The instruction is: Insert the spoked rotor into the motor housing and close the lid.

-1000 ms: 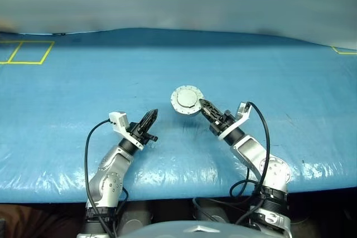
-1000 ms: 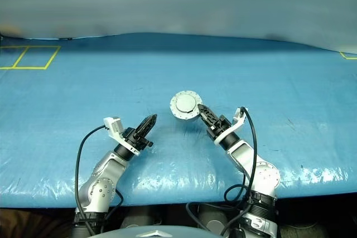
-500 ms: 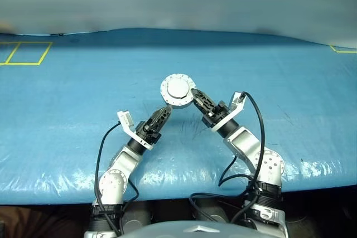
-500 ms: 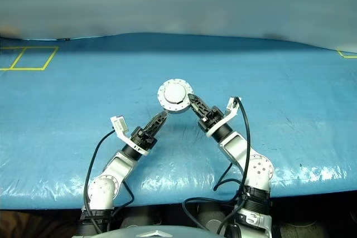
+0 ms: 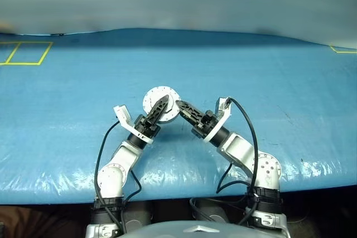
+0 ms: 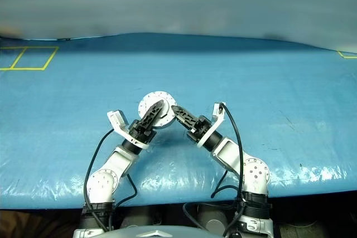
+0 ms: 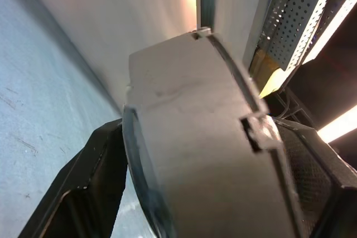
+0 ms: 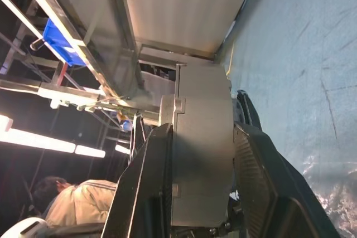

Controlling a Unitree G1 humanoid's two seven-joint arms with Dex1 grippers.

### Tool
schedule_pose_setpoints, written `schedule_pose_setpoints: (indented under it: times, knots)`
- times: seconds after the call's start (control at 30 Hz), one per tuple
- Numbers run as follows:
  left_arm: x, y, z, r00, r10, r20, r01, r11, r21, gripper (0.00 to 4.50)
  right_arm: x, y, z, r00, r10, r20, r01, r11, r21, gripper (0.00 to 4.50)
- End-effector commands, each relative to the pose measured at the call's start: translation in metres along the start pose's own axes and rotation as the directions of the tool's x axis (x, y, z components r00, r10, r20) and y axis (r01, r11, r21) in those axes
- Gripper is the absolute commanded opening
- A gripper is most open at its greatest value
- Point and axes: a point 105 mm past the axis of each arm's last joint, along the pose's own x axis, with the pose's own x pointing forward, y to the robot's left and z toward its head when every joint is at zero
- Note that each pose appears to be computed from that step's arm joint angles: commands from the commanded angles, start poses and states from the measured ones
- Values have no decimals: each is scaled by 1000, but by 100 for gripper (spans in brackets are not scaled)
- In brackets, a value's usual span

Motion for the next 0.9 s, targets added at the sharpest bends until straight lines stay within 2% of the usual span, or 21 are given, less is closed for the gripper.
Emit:
schedule_pose_setpoints:
  times: [0.03, 0.13, 0.37, 0.67, 0.9]
  knots:
    - [11, -11, -6, 998, -55, 45, 55, 998, -6, 370, 4, 32, 1, 990, 142, -4, -142, 989, -30, 120]
    - [10, -11, -6, 997, -60, 58, 61, 998, -13, 313, 4, 31, 2, 991, 134, 4, -134, 990, -36, 120]
    - [7, 2, -10, 998, 31, 52, -27, 997, -76, 303, 5, 21, 11, 995, 85, 60, -80, 994, -80, 120]
    - [6, 15, 2, 984, 123, 132, -110, 989, -98, 300, 8, 13, 22, 993, 28, 117, -13, 992, -124, 419]
    - [10, 36, 28, 924, 264, 277, -249, 964, -88, 300, 5, 0, 42, 975, -54, 214, 95, 978, -186, 419]
